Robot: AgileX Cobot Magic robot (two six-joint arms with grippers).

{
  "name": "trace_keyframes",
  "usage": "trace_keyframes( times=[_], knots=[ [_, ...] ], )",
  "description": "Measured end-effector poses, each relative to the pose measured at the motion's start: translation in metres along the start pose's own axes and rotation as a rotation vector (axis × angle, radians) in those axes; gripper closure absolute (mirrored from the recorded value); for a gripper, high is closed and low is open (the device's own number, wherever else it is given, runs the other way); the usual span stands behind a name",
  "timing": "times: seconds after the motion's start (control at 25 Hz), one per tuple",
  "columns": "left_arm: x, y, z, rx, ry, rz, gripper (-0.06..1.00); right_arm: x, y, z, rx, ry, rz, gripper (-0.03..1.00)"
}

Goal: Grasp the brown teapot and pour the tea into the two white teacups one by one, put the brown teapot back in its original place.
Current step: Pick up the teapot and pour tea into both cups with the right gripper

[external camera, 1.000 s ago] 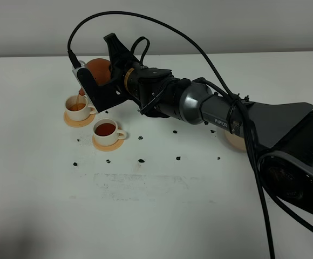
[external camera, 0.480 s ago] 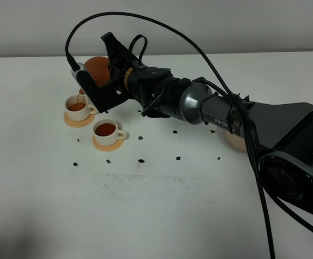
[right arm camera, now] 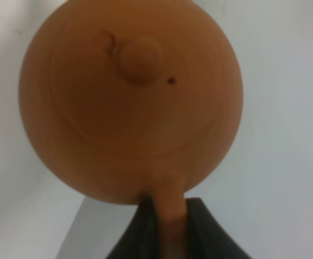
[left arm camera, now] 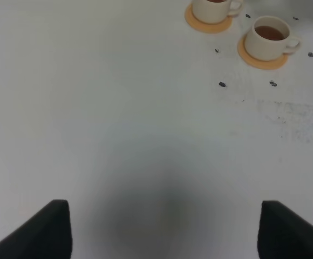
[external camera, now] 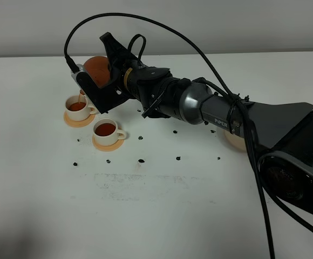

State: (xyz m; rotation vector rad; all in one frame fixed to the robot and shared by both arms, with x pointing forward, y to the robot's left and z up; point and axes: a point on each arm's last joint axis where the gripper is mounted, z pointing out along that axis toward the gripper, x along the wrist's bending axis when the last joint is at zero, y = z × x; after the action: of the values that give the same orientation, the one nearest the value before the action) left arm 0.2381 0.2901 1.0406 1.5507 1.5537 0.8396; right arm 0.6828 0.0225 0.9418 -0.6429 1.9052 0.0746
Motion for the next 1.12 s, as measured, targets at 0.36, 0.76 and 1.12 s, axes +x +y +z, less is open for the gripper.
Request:
trace_keyframes(
  times=[0.36,0.76,1.12],
  knots=[
    [0.0,0.0,0.0,0.0,0.0,0.001,0.27,-0.0008,-0.0002,0.0,0.002,-0.009,-0.034,0.88],
    [0.0,0.0,0.0,0.0,0.0,0.001,0.27,-0.0018,-0.0004,0.0,0.004,-0.02,-0.071,0.88],
    [0.0,0.0,0.0,0.0,0.0,0.002,0.27,-0.0025,-0.0002,0.0,0.002,-0.028,-0.099,0.88]
  ],
)
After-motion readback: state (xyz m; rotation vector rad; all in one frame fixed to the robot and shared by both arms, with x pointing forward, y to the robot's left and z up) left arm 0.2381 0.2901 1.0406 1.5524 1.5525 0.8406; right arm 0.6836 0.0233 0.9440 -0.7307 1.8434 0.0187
